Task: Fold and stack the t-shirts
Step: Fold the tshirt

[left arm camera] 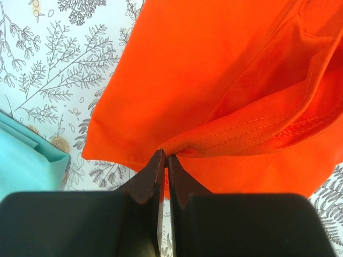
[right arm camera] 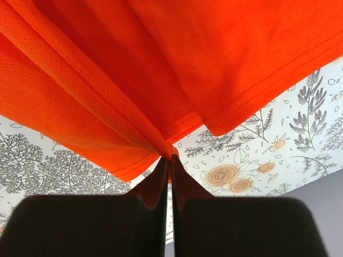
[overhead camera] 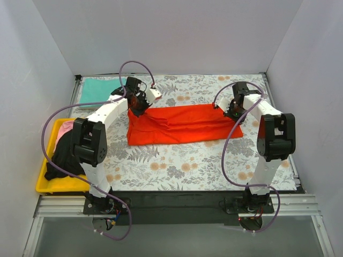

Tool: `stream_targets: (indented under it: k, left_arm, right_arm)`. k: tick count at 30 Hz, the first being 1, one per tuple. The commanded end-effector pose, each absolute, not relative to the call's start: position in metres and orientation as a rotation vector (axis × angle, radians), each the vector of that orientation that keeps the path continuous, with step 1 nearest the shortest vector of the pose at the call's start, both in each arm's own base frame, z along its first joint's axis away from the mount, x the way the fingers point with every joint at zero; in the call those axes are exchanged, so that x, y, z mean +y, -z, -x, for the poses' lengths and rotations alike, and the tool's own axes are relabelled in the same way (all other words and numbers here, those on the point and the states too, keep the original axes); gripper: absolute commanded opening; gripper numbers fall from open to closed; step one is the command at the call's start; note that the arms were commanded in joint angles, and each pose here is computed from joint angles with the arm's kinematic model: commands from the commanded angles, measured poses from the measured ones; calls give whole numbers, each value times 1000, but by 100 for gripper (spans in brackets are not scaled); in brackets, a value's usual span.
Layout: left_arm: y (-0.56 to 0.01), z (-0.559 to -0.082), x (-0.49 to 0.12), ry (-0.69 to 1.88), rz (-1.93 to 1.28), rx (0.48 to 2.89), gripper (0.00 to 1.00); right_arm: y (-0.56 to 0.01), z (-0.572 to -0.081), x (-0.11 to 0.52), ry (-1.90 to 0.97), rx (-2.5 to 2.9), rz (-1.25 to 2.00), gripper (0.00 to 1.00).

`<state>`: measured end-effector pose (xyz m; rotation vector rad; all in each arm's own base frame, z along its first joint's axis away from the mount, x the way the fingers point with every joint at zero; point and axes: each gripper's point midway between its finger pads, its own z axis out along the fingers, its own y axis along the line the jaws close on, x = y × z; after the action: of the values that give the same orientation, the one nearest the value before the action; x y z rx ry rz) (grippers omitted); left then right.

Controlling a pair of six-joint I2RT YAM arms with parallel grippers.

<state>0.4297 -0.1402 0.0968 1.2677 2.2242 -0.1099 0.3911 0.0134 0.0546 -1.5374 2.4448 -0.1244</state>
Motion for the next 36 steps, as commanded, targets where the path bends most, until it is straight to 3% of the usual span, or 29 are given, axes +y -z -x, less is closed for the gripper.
stream_targets:
  k: [1,20,36]
  left_arm:
    - [-121,-449,-143,84,-1248,2143,0]
    - [-153,-469,-147,69,-1222,2086,0]
    - [-96,-504,-152,67,-1224,2128,0]
  right_arm:
    - [-65,-406,15,119,2403,1523,1]
    - [-86,-429,14,143,2340,1495,1]
    - [-52,-444,12,110,2410,1493,1]
